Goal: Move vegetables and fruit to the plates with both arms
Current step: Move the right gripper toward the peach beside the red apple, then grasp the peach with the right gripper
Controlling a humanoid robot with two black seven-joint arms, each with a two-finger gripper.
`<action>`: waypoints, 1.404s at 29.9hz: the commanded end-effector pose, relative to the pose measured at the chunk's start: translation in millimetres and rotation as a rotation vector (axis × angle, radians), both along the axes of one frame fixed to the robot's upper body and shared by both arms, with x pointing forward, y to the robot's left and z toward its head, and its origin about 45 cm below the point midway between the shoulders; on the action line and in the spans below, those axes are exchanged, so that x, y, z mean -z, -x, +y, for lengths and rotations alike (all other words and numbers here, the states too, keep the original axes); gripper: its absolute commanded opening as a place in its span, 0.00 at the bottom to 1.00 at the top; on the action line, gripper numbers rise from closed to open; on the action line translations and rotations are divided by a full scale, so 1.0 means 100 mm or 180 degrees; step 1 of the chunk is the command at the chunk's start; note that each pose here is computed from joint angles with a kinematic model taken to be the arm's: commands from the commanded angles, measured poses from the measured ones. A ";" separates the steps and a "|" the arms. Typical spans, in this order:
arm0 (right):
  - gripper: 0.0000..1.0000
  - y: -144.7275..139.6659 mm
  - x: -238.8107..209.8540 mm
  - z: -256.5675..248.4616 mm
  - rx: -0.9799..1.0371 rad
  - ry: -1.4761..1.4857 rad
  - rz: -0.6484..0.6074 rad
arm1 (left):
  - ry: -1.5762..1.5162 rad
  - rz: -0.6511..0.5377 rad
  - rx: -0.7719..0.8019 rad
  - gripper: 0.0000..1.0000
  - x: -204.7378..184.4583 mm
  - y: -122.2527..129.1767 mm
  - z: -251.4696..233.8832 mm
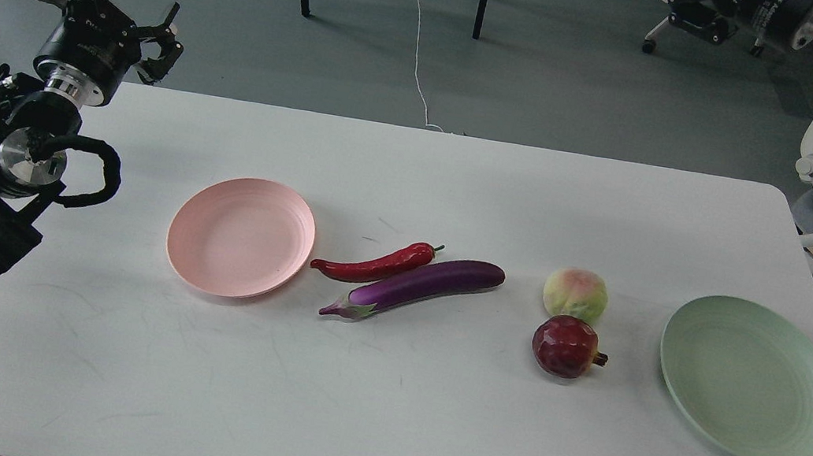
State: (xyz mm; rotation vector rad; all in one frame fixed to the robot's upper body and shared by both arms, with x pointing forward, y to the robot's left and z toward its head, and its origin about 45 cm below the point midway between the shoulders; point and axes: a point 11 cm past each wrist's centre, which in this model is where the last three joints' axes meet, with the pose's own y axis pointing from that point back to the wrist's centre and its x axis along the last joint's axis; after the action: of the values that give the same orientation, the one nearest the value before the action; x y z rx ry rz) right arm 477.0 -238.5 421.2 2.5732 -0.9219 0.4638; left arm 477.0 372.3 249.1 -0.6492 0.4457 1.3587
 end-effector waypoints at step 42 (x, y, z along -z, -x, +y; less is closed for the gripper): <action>0.99 0.62 2.35 -0.01 -0.1939 0.3643 0.0388 | -0.0051 0.0032 -0.0074 0.99 0.05 0.05 0.12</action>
State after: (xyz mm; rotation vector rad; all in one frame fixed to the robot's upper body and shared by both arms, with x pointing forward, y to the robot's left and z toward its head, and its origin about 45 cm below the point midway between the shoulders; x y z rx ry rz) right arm 413.0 -242.6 188.0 1.6970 0.2241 0.6989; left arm 471.8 382.8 243.7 -0.6374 0.4374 1.3838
